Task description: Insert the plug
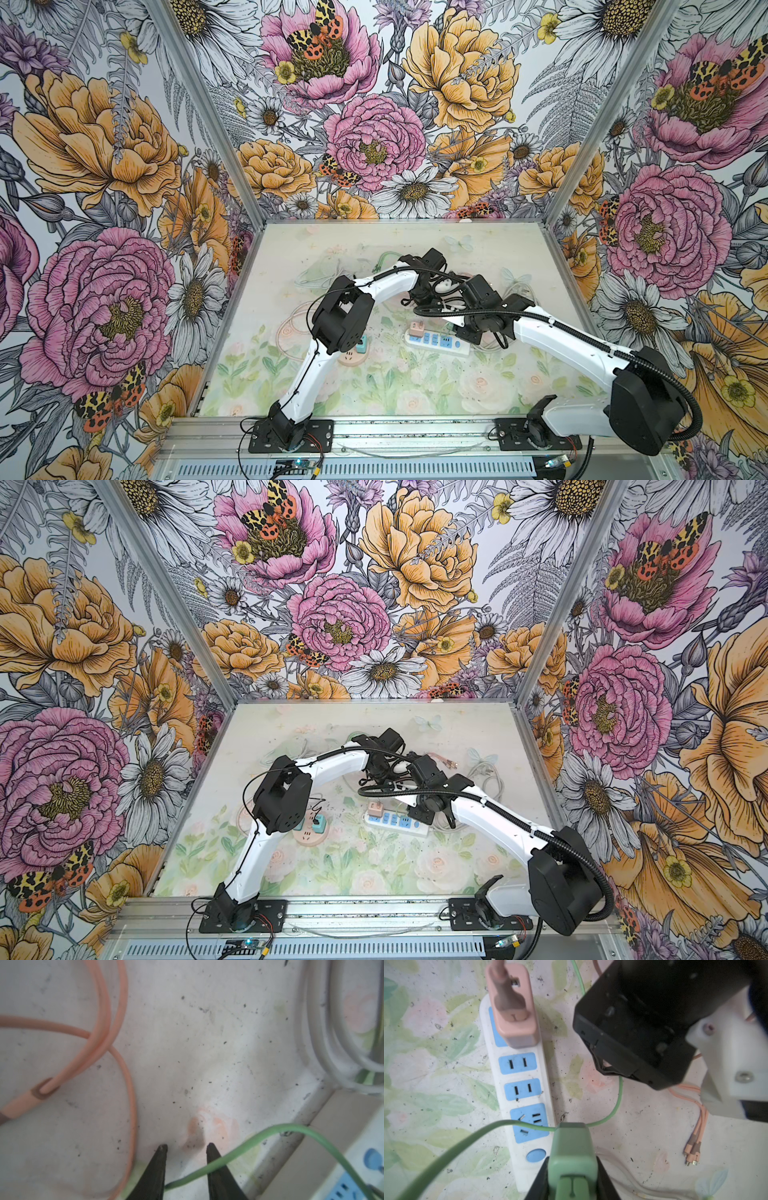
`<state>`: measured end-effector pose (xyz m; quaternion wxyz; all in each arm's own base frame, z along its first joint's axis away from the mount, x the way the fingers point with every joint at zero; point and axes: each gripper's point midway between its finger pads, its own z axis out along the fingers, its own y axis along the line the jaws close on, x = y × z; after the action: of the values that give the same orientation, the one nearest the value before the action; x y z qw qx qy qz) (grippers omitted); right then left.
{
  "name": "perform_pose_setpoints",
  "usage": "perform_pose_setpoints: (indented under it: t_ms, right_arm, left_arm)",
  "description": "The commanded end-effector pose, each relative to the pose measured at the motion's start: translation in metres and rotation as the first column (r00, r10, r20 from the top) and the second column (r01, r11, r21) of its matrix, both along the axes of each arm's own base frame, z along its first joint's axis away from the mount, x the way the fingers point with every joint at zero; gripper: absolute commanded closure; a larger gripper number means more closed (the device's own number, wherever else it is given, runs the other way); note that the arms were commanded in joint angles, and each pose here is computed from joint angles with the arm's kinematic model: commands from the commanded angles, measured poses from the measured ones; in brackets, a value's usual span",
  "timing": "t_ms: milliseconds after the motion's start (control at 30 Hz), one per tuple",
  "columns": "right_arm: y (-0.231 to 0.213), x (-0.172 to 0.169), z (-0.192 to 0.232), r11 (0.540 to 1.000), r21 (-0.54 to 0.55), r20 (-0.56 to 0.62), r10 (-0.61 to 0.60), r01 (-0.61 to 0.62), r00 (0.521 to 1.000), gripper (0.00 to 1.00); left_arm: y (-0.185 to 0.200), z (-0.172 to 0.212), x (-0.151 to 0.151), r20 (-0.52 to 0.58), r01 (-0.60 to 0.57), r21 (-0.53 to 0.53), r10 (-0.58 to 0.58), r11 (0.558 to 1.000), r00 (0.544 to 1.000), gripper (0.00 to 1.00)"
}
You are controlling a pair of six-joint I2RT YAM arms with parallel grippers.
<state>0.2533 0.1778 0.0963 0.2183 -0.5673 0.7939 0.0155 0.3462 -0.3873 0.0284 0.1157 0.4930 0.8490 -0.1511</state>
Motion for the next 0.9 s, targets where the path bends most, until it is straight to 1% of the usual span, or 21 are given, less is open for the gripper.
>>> perform_pose_setpoints:
  t_ms: [0, 100, 200, 333, 467, 733, 867]
  right_arm:
    - [0.001, 0.008, 0.008, 0.999, 0.027, 0.036, -0.022, 0.021, 0.999, 1.00]
    - [0.002, 0.006, 0.009, 0.999, 0.038, 0.032, -0.018, 0.017, 0.999, 1.00]
    - [0.003, 0.003, 0.007, 0.999, 0.039, 0.024, -0.013, 0.012, 1.000, 1.00]
    - [0.008, -0.001, 0.003, 0.998, 0.061, -0.012, -0.008, 0.008, 1.000, 1.00]
    - [0.014, -0.005, 0.002, 0.996, 0.086, -0.039, -0.009, 0.013, 0.999, 1.00]
    - [0.030, -0.023, -0.008, 0.990, 0.136, -0.130, 0.044, -0.026, 0.990, 1.00]
    - [0.032, -0.028, -0.011, 0.990, 0.134, -0.162, 0.055, -0.033, 0.985, 1.00]
  left_arm:
    - [-0.003, 0.002, 0.019, 0.060, -0.046, -0.038, 0.048, 0.998, 0.997, 0.83]
    - [0.002, 0.010, 0.031, 0.052, -0.109, -0.100, 0.114, 0.989, 0.992, 0.89]
    - [0.014, 0.020, 0.046, 0.040, -0.184, -0.146, 0.192, 0.972, 0.981, 0.90]
    - [0.031, 0.020, 0.062, 0.049, -0.257, -0.137, 0.266, 0.957, 0.963, 0.91]
    - [0.042, 0.017, 0.072, 0.001, -0.329, -0.169, 0.333, 0.929, 0.943, 0.92]
    - [0.038, 0.015, 0.069, -0.040, -0.318, -0.213, 0.317, 0.924, 0.948, 0.91]
    - [0.033, 0.015, 0.065, -0.063, -0.302, -0.234, 0.295, 0.924, 0.953, 0.90]
